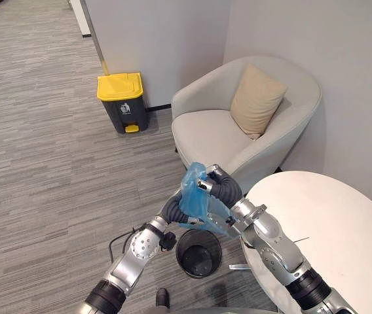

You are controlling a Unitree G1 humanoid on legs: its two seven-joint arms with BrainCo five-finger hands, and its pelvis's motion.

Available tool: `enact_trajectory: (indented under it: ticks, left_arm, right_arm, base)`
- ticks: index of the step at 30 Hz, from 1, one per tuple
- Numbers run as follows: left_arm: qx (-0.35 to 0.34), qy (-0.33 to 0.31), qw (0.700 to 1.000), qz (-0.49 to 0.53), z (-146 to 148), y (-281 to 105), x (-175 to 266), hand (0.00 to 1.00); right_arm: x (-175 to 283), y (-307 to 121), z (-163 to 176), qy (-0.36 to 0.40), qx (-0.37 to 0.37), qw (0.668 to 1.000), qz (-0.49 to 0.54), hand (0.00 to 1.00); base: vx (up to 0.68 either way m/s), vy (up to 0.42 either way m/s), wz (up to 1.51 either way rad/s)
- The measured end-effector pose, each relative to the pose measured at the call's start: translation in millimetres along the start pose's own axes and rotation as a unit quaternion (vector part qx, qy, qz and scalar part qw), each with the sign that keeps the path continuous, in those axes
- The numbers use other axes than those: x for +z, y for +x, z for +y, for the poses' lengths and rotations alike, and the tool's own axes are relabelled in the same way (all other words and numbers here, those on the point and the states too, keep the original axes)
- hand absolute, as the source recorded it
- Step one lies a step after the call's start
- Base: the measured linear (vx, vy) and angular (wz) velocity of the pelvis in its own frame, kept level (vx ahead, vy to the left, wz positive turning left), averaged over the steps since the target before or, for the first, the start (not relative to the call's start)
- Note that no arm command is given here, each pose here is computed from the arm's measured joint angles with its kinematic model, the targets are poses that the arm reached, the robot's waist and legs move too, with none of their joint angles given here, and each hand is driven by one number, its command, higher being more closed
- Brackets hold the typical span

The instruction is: Gather rubbish on tea table into small bin, then transfer packed bag to large trash can.

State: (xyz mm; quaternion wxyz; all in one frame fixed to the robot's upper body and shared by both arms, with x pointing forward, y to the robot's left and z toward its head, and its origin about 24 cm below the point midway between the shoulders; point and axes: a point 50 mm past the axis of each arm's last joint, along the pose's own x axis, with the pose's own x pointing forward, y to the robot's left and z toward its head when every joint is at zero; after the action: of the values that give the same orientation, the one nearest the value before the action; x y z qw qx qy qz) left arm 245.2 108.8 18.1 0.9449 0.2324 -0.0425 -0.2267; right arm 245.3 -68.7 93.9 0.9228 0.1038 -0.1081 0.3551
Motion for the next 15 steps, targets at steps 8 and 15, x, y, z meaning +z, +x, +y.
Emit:
enact_trajectory:
  ticks: [8, 15]
  left_arm:
    - [-0.014, 0.014, 1.0, 0.017, -14.4, 7.2, -5.9, 0.0]
    - [-0.033, 0.007, 0.999, 0.029, -30.6, 9.0, -10.5, 0.0]
  right_arm:
    - [-2.6, 4.0, 10.8, 0.031, 0.02, 0.999, -0.003, 1.0]
    - [-8.5, 4.7, 19.2, 0.039, 0.033, 0.999, 0.013, 1.0]
  base:
    - [0.0, 0.0, 0.0]
    - [0.0, 0.0, 0.0]
